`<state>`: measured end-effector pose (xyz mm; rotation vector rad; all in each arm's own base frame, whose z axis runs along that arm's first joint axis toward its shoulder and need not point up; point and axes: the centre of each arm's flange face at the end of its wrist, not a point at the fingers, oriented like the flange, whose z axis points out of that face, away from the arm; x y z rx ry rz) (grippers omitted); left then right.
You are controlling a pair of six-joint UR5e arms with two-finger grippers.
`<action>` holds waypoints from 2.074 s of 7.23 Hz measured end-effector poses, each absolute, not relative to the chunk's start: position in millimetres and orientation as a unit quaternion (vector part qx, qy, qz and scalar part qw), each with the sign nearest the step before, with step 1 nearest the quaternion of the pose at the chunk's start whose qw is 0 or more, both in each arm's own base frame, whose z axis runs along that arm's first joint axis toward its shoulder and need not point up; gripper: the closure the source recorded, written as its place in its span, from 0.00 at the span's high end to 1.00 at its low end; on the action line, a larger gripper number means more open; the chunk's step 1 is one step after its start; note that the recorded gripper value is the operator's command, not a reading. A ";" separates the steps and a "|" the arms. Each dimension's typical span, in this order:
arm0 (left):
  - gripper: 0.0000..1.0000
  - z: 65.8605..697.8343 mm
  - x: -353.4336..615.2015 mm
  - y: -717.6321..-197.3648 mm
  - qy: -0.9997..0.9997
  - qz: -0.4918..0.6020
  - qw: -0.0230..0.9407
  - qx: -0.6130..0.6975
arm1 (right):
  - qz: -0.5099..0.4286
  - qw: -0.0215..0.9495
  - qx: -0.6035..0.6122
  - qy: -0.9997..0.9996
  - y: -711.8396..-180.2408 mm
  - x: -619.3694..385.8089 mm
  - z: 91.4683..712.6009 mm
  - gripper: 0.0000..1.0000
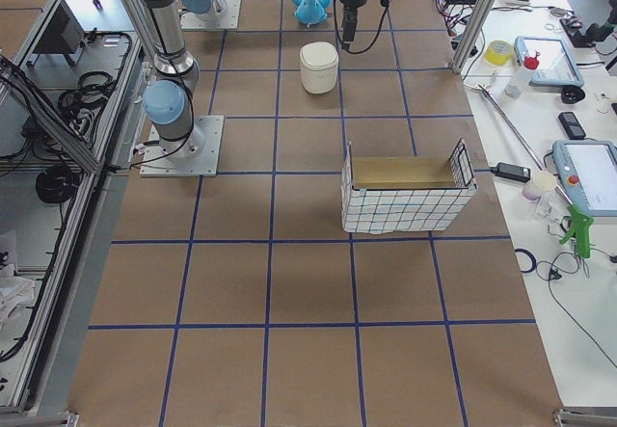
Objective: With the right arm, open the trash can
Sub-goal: 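Move the right gripper over the white trash can lid, then lower the right gripper onto the lid's edge nearest the robot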
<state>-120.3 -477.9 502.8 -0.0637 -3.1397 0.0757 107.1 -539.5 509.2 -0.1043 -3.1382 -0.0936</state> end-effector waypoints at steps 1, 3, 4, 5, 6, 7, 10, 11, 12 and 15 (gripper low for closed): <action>1.00 502.8 -120.4 -477.9 -1.000 0.024 0.000 -0.020 | -0.030 0.000 -0.033 -0.999 -539.5 107.3 509.2 0.99; 1.00 502.8 -120.4 -477.9 -1.000 0.024 0.000 -0.020 | -0.029 -0.015 -0.068 -0.997 -537.1 120.0 510.8 0.41; 1.00 502.8 -120.4 -477.9 -1.000 0.024 0.000 -0.020 | -0.033 -0.037 -0.101 -0.994 -532.2 147.3 510.6 0.02; 1.00 502.8 -120.4 -477.9 -1.000 0.024 0.000 -0.020 | -0.040 -0.048 -0.113 -0.992 -523.0 185.0 507.9 0.00; 1.00 502.8 -120.5 -477.9 -1.000 0.024 0.001 -0.020 | -0.048 -0.051 -0.111 -0.991 -513.6 217.6 500.4 0.00; 1.00 502.8 -120.5 -477.9 -1.000 0.024 0.001 -0.020 | -0.057 -0.051 -0.108 -0.991 -507.6 235.7 484.0 0.00; 1.00 502.8 -120.5 -477.9 -1.000 0.024 0.001 -0.020 | -0.057 -0.053 -0.103 -0.992 -495.5 246.4 409.8 0.00; 1.00 502.8 -120.4 -477.9 -1.000 0.024 0.000 -0.020 | -0.055 -0.058 -0.103 -0.991 -490.8 247.3 391.8 0.00; 1.00 502.8 -120.4 -477.9 -1.000 0.024 0.000 -0.020 | -0.058 -0.066 -0.103 -0.991 -488.0 249.7 380.7 0.00; 1.00 502.8 -120.4 -477.9 -1.000 0.024 0.000 -0.020 | -0.079 -0.089 -0.097 -0.988 -479.5 257.8 358.0 0.00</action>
